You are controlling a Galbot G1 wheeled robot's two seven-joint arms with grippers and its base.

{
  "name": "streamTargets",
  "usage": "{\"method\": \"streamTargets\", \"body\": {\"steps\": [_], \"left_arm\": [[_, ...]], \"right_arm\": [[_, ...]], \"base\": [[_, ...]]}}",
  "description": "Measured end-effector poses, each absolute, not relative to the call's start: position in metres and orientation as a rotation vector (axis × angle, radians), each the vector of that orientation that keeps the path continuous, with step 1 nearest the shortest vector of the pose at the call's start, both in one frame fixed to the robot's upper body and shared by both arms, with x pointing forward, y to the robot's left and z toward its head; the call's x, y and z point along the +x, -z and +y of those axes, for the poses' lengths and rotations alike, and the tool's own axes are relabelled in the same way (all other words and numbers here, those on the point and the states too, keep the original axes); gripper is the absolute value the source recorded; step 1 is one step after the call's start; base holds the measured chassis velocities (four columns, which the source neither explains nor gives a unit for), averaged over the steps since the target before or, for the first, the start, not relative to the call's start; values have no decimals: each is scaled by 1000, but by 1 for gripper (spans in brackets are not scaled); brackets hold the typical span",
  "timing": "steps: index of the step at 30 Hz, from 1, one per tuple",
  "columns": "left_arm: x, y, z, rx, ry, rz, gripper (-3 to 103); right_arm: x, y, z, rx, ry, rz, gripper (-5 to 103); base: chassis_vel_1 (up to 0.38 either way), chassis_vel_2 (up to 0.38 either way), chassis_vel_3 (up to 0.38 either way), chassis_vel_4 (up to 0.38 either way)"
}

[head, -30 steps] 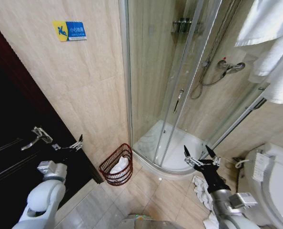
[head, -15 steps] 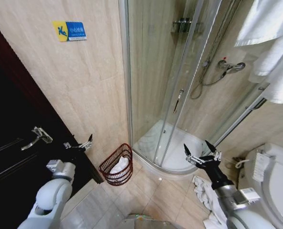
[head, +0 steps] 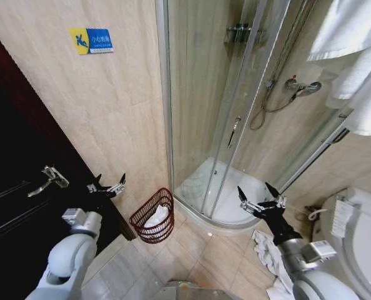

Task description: Discard the used towel into the hamper.

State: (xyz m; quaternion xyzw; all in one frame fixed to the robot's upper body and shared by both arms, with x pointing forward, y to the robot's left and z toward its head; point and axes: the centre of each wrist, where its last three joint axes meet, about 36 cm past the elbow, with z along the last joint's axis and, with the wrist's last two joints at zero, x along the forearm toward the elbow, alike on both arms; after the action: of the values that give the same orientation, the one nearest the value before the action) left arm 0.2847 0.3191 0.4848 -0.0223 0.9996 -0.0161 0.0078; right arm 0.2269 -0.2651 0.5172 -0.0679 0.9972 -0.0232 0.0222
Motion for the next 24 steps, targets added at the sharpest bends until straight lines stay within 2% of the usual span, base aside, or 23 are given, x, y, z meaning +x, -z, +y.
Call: {"method": "streamTargets", "body": {"steps": [24], "left_arm": [[282, -485, 314, -63, 5, 3108, 100]], "right_arm": [[222, -514, -265, -190, 75, 3087, 100]], "base": [[18, -14, -18, 17]]}}
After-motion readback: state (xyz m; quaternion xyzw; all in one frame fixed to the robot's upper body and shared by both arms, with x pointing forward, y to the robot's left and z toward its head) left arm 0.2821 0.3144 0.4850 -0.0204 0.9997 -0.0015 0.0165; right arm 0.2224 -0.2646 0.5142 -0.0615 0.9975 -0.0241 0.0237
